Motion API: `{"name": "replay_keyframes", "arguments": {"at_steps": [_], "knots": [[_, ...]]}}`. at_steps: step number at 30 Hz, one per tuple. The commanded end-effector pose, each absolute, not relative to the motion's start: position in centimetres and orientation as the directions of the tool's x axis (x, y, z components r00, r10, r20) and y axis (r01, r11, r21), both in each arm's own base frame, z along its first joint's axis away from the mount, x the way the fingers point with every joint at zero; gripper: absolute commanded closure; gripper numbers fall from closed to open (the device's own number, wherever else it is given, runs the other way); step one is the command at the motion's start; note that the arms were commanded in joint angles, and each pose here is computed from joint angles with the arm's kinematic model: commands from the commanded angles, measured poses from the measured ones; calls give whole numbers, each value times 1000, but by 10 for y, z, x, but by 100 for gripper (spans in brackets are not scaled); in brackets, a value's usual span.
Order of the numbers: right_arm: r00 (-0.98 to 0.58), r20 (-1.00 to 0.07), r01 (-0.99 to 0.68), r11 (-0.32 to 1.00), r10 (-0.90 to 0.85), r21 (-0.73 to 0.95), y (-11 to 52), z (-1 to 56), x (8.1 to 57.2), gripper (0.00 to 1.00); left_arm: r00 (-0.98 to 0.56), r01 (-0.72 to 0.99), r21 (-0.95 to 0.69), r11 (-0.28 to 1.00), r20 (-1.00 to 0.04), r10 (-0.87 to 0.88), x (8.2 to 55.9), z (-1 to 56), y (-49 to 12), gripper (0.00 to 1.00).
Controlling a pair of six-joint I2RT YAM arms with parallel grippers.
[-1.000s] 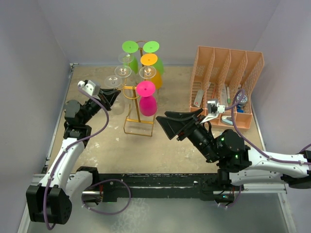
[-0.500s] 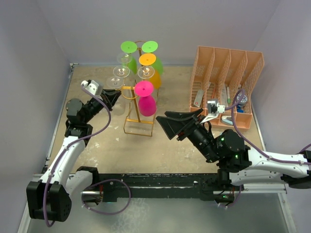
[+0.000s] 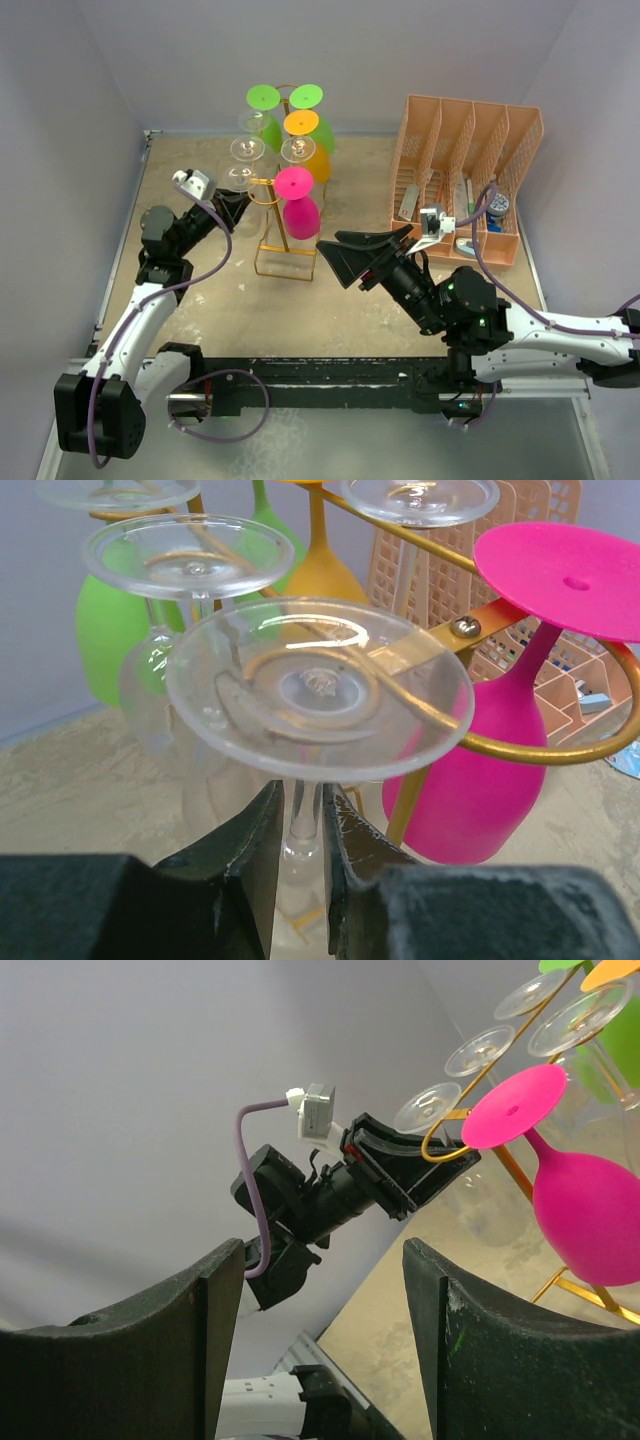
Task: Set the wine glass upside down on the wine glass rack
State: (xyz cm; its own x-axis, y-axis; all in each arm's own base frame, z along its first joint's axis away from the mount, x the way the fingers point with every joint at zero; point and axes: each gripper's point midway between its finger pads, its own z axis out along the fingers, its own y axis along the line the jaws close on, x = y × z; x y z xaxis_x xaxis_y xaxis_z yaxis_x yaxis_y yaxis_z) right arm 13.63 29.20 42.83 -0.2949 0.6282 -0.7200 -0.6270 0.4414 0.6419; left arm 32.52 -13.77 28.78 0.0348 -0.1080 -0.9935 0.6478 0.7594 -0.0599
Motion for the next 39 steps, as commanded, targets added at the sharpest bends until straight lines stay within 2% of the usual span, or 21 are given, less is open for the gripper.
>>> {"name": "replay_keyframes", "arguments": {"at_steps": [1,5,7,10,19,23,27,29,31,34,39], "knots": [[-289,-676,-613,412,678,675,285,441,139,33,119,644,5,765,-989,-93,322,303,-138,78],[-295,-668,-610,403,683,682,284,441,138,33,144,640,49,767,-988,-57,318,304,-136,63],[-296,-665,-609,401,685,684,283,442,138,33,150,633,67,771,-988,-38,316,305,-135,51],[-299,-663,-606,400,687,687,282,442,138,33,137,624,80,777,-991,-8,311,303,-131,44],[-307,-678,-575,437,667,691,276,430,141,33,66,559,97,824,-995,72,282,294,-112,37],[-323,-709,-538,494,627,683,274,410,144,32,61,462,34,886,-998,7,263,307,-94,36],[-321,-752,-468,594,576,655,261,387,151,30,31,193,-194,962,-979,-204,249,325,-50,33],[-315,-770,-415,649,555,638,249,377,156,29,49,-20,-392,920,-919,-391,242,330,-17,32],[-308,-782,-358,695,542,623,234,369,160,28,20,-138,-470,872,-881,-472,234,327,-4,32],[-293,-792,-276,746,535,606,207,361,165,27,-64,-125,-448,885,-887,-458,227,329,-11,30],[-261,-785,-168,775,561,609,159,360,168,26,-43,-116,-429,896,-899,-436,211,347,-8,28]]}}
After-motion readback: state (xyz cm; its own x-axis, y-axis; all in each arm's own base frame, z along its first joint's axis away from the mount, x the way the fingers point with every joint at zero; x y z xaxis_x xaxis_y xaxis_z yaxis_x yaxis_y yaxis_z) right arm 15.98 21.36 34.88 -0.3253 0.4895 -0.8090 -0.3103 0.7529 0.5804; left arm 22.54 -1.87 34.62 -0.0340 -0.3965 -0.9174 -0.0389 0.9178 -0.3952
